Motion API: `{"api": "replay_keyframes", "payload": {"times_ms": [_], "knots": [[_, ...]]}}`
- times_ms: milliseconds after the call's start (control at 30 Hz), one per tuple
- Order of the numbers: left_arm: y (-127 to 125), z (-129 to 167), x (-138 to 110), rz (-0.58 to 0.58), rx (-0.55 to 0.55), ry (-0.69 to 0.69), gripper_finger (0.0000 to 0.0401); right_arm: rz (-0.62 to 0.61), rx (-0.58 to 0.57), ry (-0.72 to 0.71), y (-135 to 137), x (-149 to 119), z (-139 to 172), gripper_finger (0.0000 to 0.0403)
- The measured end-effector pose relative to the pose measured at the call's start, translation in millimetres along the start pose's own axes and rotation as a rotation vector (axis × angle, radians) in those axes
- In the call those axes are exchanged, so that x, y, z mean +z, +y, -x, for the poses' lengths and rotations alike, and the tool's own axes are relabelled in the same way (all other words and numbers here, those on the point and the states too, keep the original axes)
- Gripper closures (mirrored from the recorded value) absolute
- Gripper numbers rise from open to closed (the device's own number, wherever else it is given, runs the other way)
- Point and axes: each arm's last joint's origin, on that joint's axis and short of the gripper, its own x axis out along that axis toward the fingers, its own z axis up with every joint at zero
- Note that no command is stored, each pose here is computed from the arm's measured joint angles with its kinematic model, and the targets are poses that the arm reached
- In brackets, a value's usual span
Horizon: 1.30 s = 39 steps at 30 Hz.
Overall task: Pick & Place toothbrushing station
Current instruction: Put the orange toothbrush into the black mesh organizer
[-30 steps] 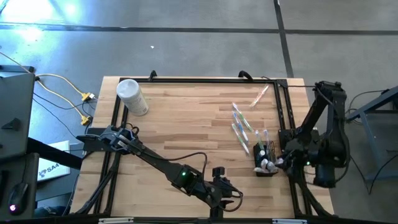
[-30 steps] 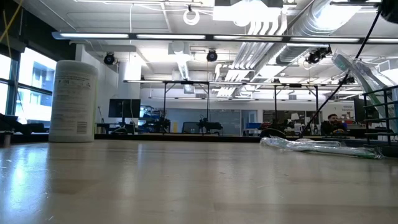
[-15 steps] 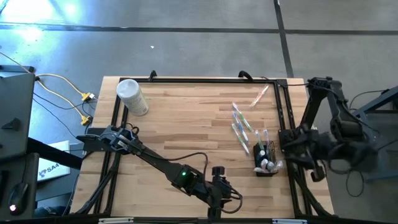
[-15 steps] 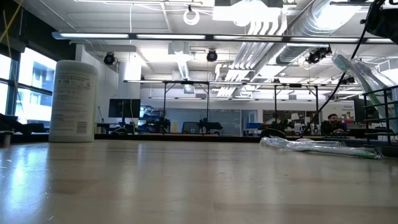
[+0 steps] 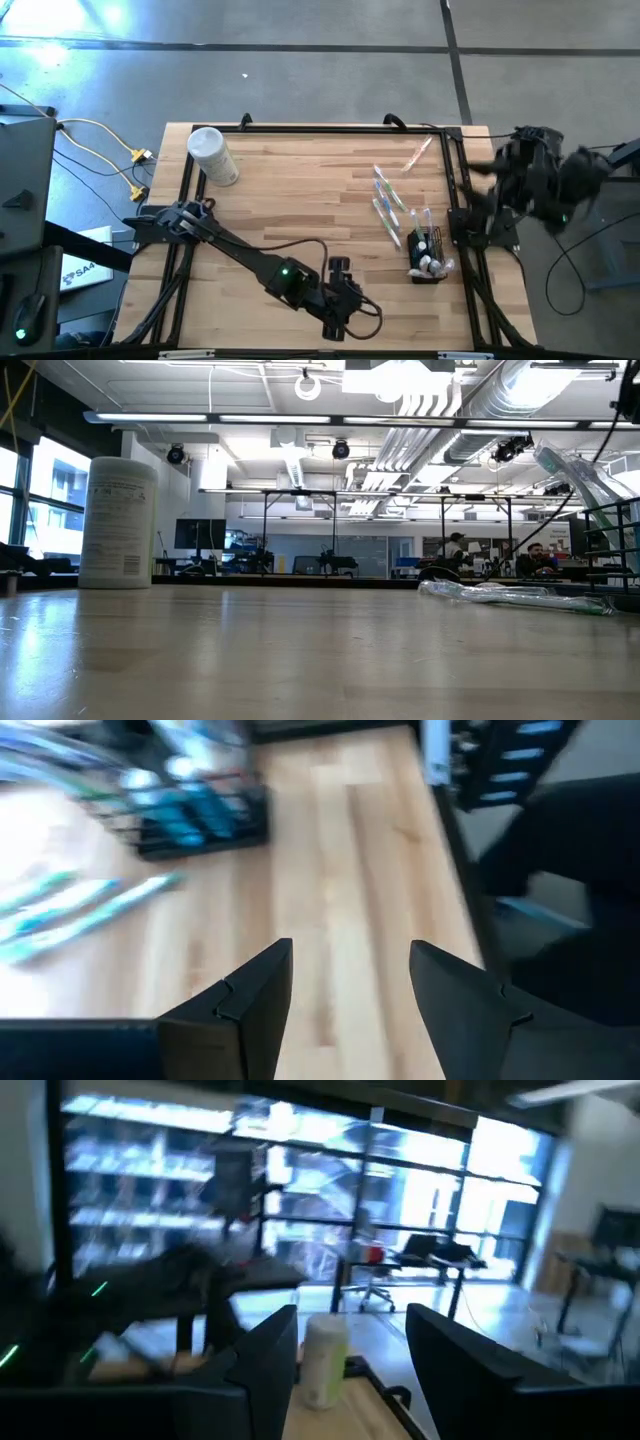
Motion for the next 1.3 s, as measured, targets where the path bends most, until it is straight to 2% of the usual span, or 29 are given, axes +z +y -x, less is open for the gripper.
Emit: {"api": "replay_keyframes", "payload": {"times_ms": [100,167,233,433,500,667,900,967,1133,1300], "knots": [[10,16,7,-0.024,0.113,-0.036,0.0202,-0.088,-0.107,-0.011,-25,3,-7,0.0222],[19,26,11,-0.025,0.161,-0.038,0.0202,-0.097,-0.16,-0.023,-36,4,-10,0.0222],[30,32,15,-0.007,0.198,-0.041,0.0202,-0.049,-0.168,-0.055,-40,3,-13,0.0222],[72,46,18,0.041,0.295,0.038,0.0202,0.134,-0.057,-0.157,-33,-5,-25,0.0222],[88,44,17,0.082,0.333,0.077,0.0202,0.202,-0.072,-0.157,-31,-6,-30,0.0222],[129,39,11,0.133,0.405,0.188,0.0202,0.369,-0.278,-0.026,-28,-13,-47,0.0222],[198,33,11,0.147,0.467,0.263,0.0202,0.377,-0.626,0.212,-37,-28,-68,0.0222],[217,32,10,0.162,0.471,0.28,0.0202,0.391,-0.658,0.243,-37,-33,-71,0.0222],[248,34,4,0.174,0.457,0.341,0.0202,0.515,-0.643,0.264,-39,-38,-82,0.0222],[268,37,0,0.158,0.443,0.376,0.0202,0.538,-0.768,0.311,-55,-36,-99,0.0222]]}}
